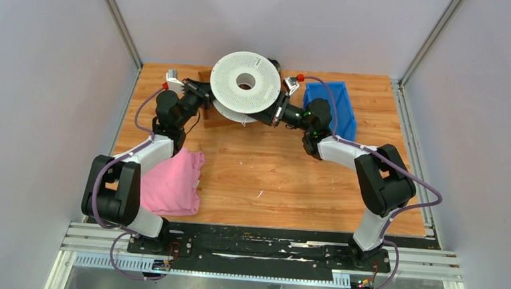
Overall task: Wrap the cables
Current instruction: Wrap the cable around the cable reel.
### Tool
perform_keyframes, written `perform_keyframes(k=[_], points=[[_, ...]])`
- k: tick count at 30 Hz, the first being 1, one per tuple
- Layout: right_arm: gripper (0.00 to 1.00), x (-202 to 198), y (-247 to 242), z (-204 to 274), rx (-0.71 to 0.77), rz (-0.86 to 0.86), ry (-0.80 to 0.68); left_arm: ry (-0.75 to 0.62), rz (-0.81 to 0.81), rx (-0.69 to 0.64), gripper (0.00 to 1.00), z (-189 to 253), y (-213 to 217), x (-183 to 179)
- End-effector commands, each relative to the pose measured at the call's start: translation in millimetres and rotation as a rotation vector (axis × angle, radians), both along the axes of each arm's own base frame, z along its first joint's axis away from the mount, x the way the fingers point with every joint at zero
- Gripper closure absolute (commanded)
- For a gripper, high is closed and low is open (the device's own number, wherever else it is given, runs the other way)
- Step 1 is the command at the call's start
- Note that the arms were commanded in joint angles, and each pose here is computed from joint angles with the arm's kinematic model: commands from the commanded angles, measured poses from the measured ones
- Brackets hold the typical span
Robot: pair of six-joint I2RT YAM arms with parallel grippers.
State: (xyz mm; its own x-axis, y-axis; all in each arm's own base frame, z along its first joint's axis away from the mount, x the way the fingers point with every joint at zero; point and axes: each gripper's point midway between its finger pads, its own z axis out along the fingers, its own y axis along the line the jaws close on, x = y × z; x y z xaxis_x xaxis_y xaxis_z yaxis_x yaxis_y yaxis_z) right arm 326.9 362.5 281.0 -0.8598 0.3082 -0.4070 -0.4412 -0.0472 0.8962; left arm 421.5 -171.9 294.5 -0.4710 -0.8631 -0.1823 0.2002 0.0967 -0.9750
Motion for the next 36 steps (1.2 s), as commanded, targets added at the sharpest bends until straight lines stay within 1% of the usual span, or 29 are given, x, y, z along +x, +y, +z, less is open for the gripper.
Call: perform_keyframes(k=[1,4,7,13,16,20,24,30,36], points=[[0.97,-1.1,7.2,17.8,0.069,-0.014,-0.012,-0.129,-0.115,0.005,1.00,28.0,-26.4,-23.7],[0.86,-5.0,9.0,19.6,0.077,-0.002,-0.004,-0.140,-0.119,0.000,1.00,31.4,-27.6,-24.2],[0.80,-8.6,7.7,14.9,0.059,0.000,0.002,-0.149,-0.119,-0.010,1.00,35.1,-27.5,-24.4],[0.69,-12.3,-6.1,3.1,-0.030,-0.009,-0.041,-0.143,-0.116,-0.032,1.00,37.6,-24.9,-22.7],[0.58,-10.2,-19.4,0.6,-0.077,-0.028,-0.067,-0.126,-0.113,-0.049,1.00,36.2,-21.2,-19.8],[0.49,-10.8,-32.2,-2.8,-0.132,-0.031,-0.099,-0.112,-0.113,-0.068,1.00,36.6,-16.6,-16.7],[0.45,-9.9,-41.0,-5.2,-0.171,-0.036,-0.112,-0.103,-0.118,-0.073,1.00,34.9,-16.7,-16.2],[0.45,-8.2,-52.8,-27.6,-0.272,-0.032,-0.114,-0.108,-0.115,-0.084,0.99,39.4,-12.7,-15.3],[0.43,5.5,-80.7,-32.6,-0.323,-0.084,-0.117,-0.110,-0.107,-0.091,1.00,41.4,-7.7,-14.1]])
